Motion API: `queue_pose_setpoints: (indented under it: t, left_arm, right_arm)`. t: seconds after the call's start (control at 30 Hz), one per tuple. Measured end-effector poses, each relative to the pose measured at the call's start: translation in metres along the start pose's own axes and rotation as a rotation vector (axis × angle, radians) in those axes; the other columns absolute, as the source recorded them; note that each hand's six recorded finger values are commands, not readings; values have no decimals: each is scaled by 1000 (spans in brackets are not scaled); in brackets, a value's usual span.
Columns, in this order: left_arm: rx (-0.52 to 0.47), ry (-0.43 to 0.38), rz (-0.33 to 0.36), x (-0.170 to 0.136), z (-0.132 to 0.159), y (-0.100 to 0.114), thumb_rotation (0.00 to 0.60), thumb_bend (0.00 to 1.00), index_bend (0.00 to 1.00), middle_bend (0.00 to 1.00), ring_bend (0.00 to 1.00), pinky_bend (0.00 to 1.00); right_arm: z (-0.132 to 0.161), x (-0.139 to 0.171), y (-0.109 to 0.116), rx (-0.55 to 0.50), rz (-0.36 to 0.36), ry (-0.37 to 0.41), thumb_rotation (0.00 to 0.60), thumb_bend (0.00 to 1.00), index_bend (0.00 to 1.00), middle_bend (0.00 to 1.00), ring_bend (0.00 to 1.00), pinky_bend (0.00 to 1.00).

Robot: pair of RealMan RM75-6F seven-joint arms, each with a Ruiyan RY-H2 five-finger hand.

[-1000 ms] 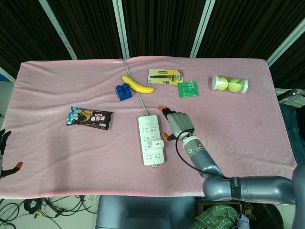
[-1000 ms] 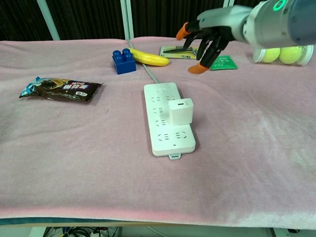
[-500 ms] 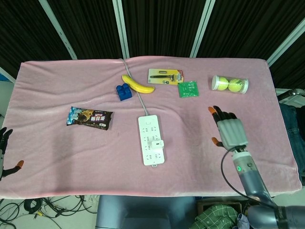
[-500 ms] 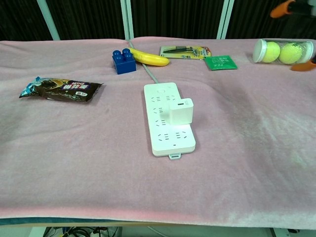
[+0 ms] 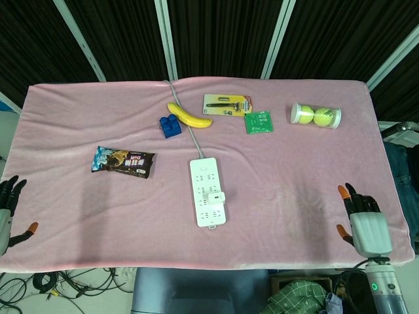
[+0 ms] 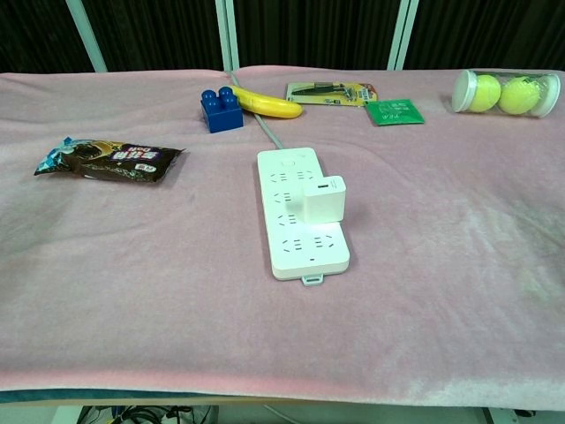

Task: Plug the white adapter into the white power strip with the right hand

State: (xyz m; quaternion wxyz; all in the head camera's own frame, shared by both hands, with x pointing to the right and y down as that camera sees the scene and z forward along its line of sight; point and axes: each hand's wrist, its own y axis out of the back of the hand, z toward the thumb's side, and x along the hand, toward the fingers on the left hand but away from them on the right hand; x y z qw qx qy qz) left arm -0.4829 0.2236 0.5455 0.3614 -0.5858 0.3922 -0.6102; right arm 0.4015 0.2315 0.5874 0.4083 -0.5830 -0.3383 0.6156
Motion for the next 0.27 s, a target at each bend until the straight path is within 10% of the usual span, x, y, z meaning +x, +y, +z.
queue_pose_setpoints:
  t: [0.27]
  left_arm:
    - [16, -13, -17, -1, 1, -4, 600, 227, 6, 0, 0, 0]
  right_arm:
    - [-9, 7, 0, -42, -41, -9, 600, 135, 0, 68, 211, 209]
